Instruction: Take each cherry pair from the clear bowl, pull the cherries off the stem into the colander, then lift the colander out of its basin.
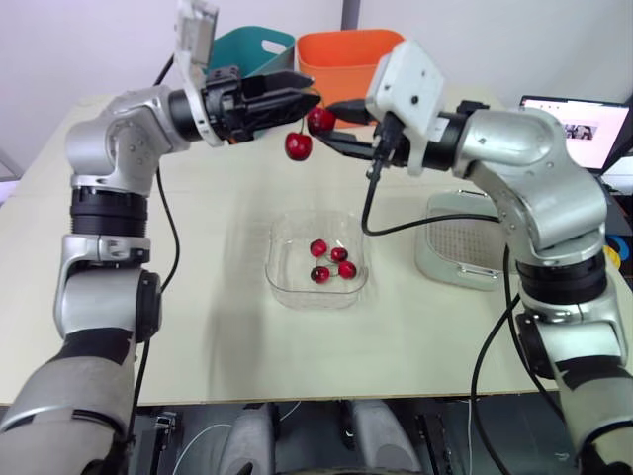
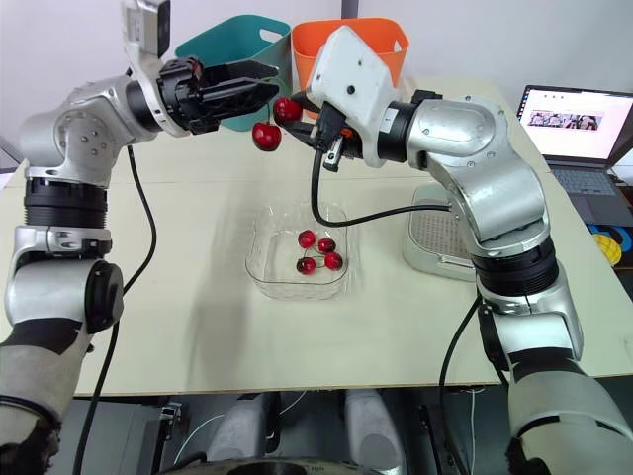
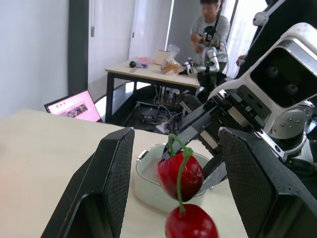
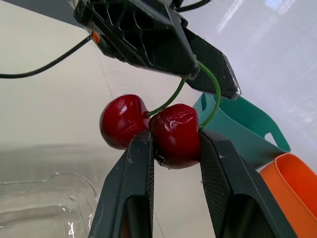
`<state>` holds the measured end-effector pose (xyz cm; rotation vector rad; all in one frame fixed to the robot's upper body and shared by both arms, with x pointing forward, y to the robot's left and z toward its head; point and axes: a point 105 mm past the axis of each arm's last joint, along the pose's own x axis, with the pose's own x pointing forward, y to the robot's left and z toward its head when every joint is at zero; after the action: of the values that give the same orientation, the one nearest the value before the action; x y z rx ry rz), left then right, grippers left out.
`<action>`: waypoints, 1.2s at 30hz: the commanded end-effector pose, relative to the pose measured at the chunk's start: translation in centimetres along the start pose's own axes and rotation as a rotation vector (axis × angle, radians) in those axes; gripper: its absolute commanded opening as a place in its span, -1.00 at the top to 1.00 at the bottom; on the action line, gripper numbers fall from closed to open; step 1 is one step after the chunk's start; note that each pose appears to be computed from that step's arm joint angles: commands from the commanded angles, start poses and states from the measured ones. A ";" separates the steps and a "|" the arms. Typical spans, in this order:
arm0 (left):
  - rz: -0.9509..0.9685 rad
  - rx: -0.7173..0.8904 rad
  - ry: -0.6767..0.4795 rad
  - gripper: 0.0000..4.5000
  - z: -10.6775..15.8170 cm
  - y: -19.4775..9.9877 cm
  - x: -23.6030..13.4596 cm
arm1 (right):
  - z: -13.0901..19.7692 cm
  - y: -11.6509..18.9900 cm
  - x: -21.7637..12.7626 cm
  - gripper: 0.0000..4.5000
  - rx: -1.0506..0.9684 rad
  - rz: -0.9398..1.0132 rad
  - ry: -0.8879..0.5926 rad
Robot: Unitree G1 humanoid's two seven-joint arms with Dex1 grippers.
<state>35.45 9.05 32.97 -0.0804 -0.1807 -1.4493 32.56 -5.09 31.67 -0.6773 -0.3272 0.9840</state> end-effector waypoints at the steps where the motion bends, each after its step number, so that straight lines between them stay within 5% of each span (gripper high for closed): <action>1: -0.011 0.062 -0.020 -0.20 1.5 -0.5 0.3 | 1.6 -0.4 -0.4 0.51 -0.033 -0.027 -0.050; 3: -0.008 0.054 -0.021 -0.01 1.4 -0.4 0.4 | 1.6 -0.4 -0.4 0.51 -0.032 -0.028 -0.049; 9: -0.003 0.047 -0.023 0.95 1.4 -0.4 0.5 | 1.6 -0.4 -0.4 0.51 -0.025 -0.028 -0.045; 16: 0.012 0.055 -0.007 0.98 1.3 -0.3 0.1 | 1.5 -0.4 -0.5 0.51 -0.015 -0.025 -0.042; 22: 0.004 0.060 0.024 1.00 1.3 -0.4 -0.6 | 1.2 -0.3 -1.1 -0.34 0.050 -0.005 -0.045; 26: -0.012 0.073 0.061 1.00 1.7 -0.6 -1.4 | 1.4 -0.9 -2.5 -0.97 0.270 0.028 -0.083; 36: -0.109 0.103 0.162 1.00 2.1 -1.6 -2.0 | 0.2 -0.6 -3.8 -0.99 0.905 0.204 -0.102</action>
<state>34.16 11.45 33.21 0.0800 -0.0823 -1.5248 31.67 -8.92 31.18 0.1358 0.1246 1.1726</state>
